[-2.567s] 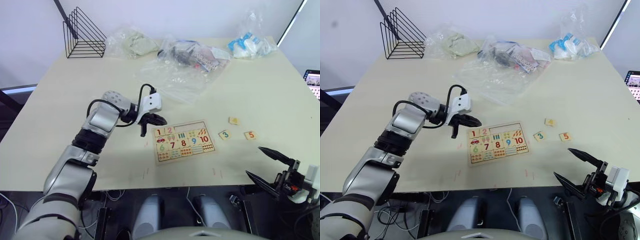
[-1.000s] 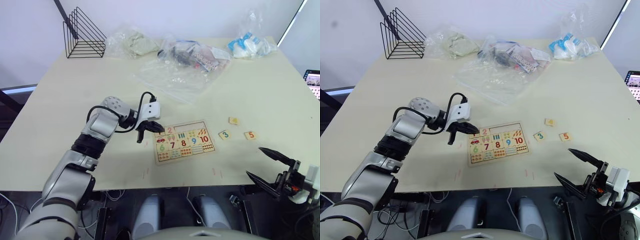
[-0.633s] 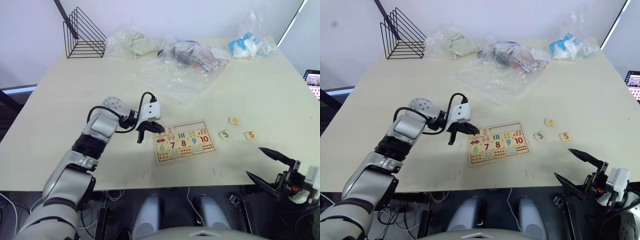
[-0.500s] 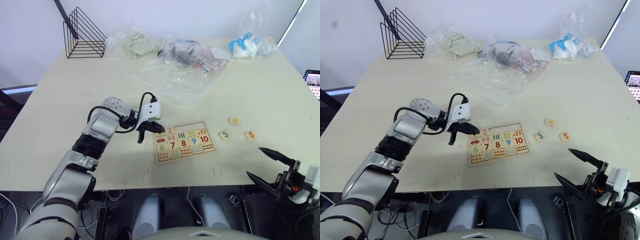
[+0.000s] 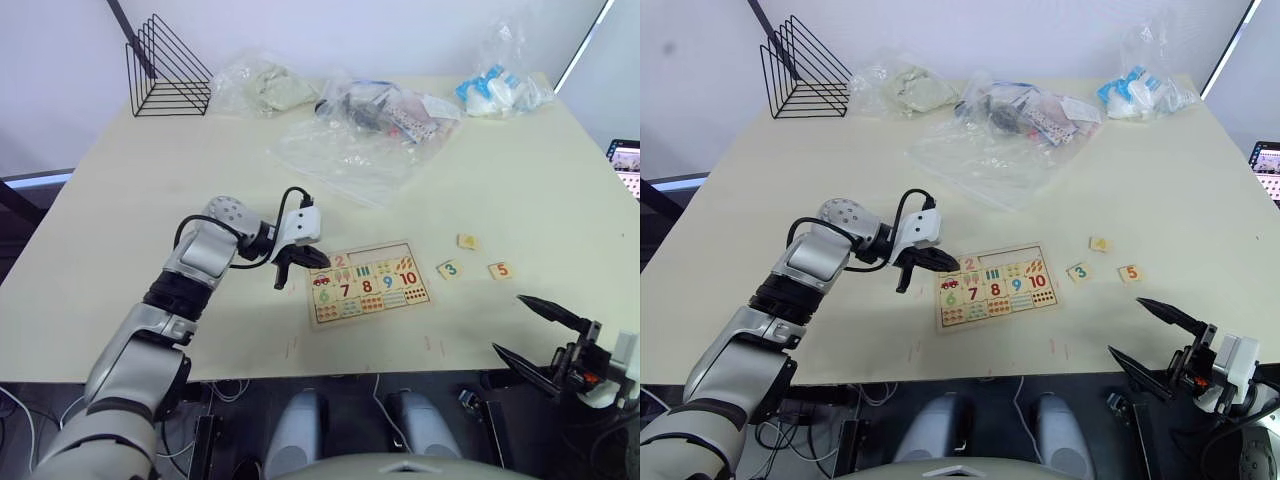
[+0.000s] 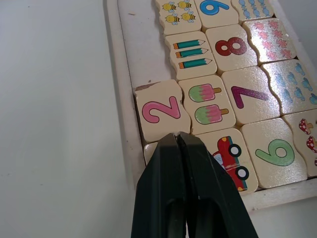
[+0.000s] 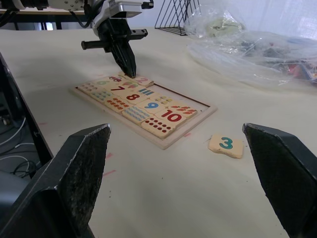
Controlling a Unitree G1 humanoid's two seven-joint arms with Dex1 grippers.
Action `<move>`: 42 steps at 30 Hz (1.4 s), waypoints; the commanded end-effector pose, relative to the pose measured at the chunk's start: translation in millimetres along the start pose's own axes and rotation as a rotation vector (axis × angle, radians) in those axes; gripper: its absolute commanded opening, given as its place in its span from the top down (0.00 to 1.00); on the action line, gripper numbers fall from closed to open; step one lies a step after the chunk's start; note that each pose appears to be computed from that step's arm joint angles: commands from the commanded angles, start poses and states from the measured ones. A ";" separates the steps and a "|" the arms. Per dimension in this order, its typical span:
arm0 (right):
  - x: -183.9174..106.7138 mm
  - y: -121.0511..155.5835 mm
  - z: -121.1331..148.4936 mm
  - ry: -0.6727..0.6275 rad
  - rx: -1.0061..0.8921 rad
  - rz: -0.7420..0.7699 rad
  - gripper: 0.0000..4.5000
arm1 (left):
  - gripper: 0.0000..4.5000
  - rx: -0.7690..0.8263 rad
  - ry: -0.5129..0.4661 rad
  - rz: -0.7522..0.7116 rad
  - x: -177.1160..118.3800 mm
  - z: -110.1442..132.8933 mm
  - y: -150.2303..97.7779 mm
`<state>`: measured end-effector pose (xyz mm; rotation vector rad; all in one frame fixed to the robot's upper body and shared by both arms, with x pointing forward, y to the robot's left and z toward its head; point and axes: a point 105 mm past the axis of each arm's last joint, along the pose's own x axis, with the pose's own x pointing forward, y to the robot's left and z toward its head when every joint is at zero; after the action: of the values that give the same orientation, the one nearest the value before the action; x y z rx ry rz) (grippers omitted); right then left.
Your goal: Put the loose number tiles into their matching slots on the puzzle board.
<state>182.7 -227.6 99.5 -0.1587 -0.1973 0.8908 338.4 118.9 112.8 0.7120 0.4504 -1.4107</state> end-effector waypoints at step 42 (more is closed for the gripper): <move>-12.8 -22.0 7.4 -0.025 -0.003 -0.110 0.00 | 0.98 -0.208 -0.545 0.426 -53.4 7.4 -13.8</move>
<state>189.4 -242.9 102.6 -0.1298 -0.2050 0.8194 318.9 144.7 132.6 0.2087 0.0904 -1.1138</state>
